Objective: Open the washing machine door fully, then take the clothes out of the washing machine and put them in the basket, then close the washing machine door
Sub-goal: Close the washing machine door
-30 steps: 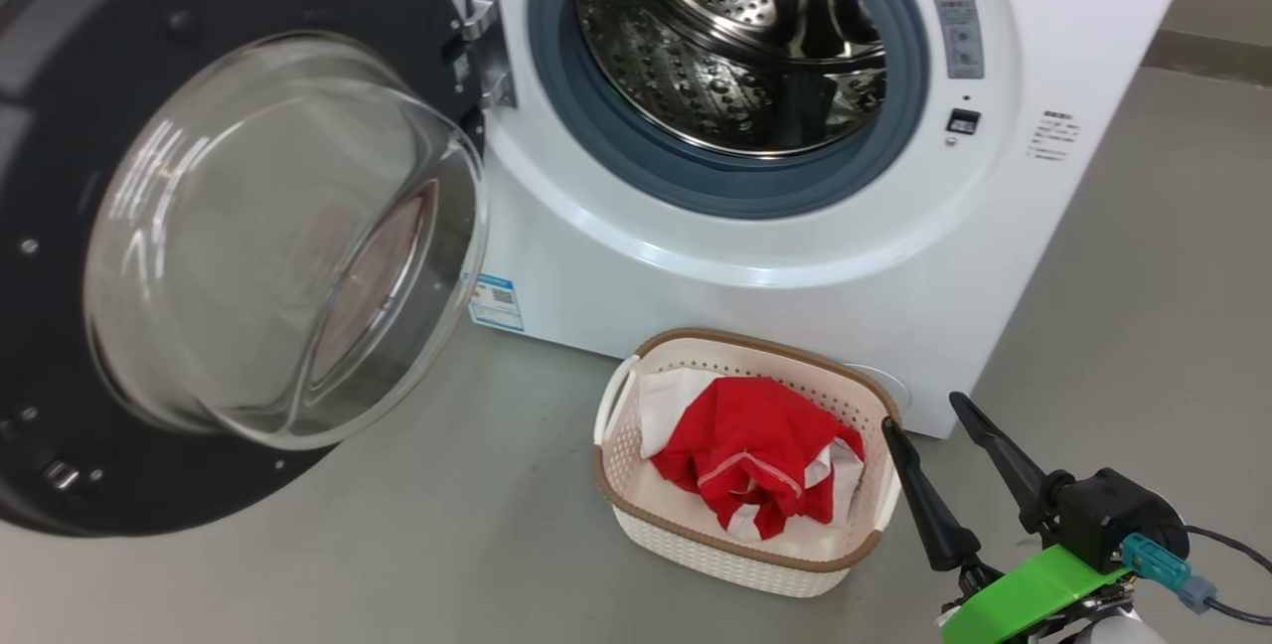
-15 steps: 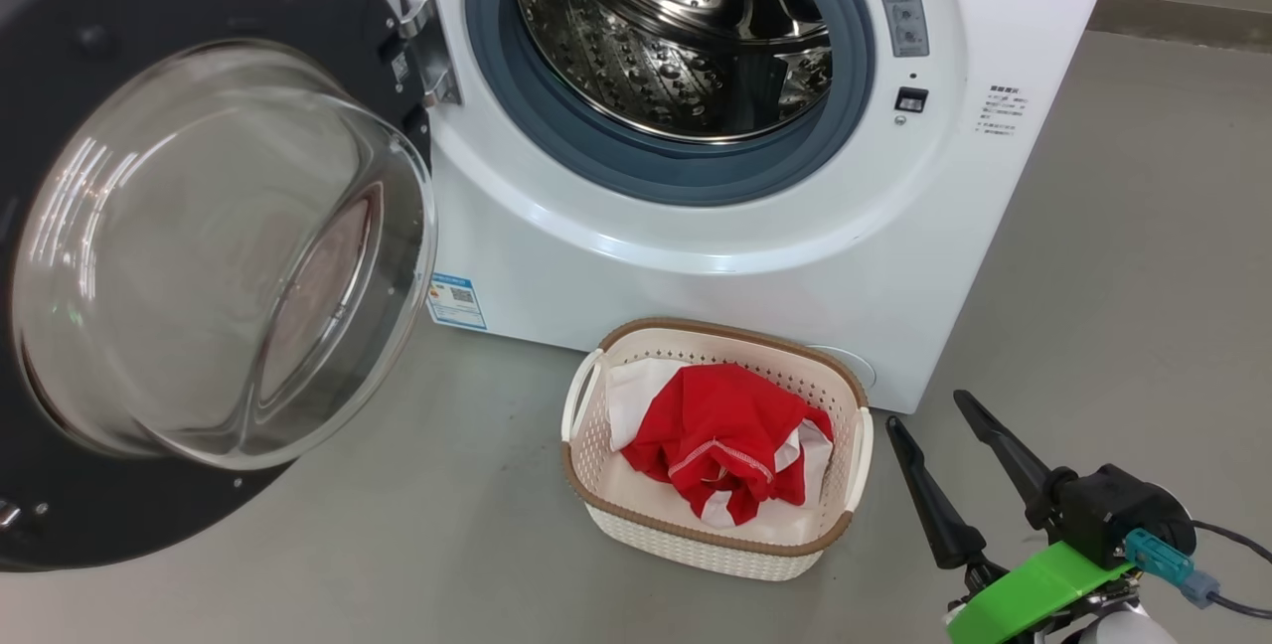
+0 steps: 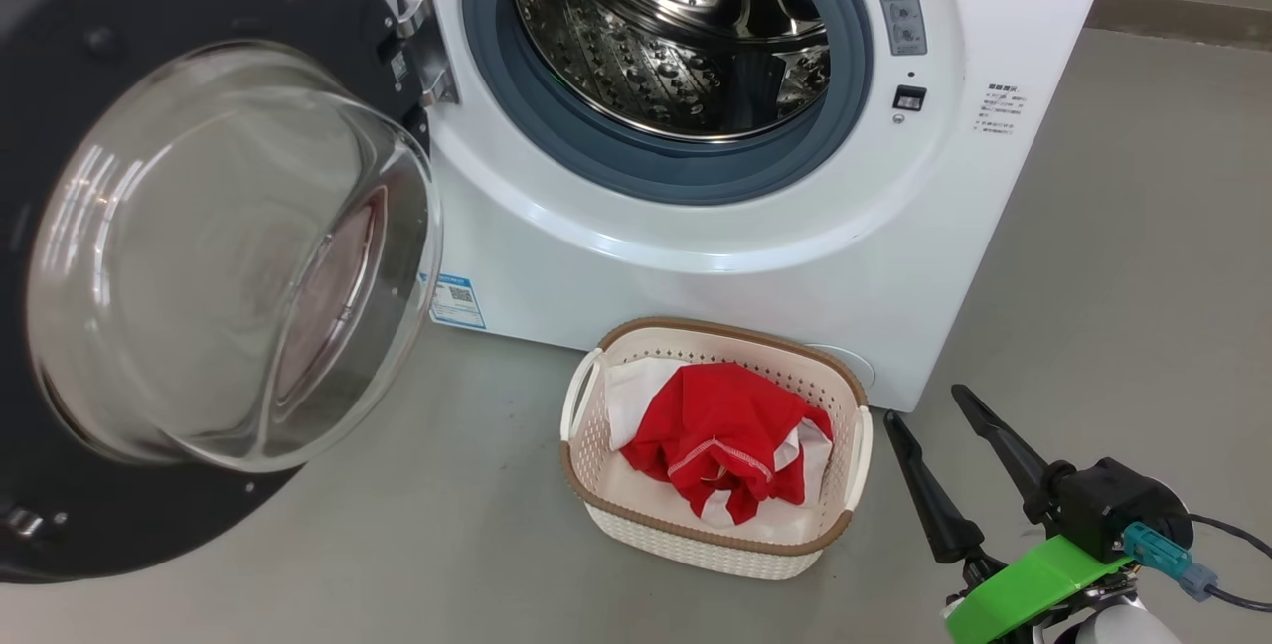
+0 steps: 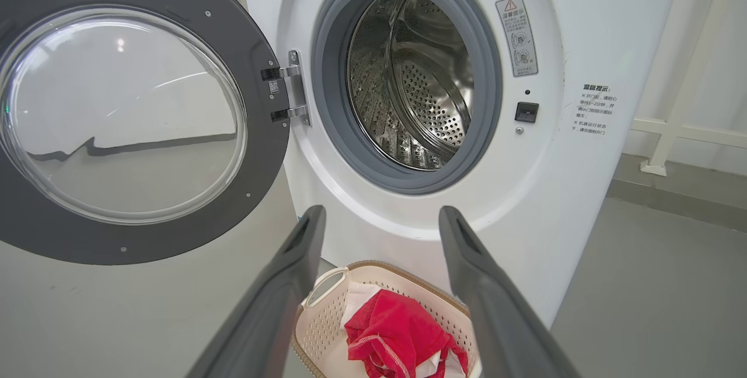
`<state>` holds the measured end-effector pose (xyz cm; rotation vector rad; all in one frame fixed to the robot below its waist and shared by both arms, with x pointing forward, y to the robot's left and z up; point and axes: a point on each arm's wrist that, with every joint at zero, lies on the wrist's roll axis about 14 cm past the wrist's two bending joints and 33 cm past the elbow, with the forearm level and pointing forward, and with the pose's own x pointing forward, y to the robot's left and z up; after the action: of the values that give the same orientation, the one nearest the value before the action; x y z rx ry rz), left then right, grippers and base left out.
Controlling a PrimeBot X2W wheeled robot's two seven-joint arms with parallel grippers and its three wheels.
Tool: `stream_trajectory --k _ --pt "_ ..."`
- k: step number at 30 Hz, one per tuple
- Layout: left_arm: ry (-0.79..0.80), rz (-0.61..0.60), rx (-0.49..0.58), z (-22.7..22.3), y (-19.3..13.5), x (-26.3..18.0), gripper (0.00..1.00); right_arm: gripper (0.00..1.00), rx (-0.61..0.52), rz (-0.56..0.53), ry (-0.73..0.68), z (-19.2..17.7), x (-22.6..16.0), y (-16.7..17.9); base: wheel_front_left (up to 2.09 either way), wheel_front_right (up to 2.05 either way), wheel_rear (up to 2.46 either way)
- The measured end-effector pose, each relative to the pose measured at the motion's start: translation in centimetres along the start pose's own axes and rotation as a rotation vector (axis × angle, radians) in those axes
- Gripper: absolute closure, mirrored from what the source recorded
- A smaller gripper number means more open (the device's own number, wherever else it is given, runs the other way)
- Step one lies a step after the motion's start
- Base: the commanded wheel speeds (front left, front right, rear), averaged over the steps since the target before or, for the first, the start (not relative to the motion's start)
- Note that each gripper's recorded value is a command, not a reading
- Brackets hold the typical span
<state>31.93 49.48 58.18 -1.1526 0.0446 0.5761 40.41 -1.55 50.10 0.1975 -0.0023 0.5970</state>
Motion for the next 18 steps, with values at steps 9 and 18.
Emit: stream_trajectory --k 9,18 --pt "0.075 -0.088 -0.045 -1.8 -0.9 -0.2 1.0 0.0 0.003 0.004 0.0 0.0 0.0 0.4 0.0 0.0 0.0" --pt "0.134 -0.241 -0.21 -4.3 -2.0 -1.1 1.0 0.0 0.01 0.001 -0.002 0.0 -0.1 0.7 0.0 0.0 0.0"
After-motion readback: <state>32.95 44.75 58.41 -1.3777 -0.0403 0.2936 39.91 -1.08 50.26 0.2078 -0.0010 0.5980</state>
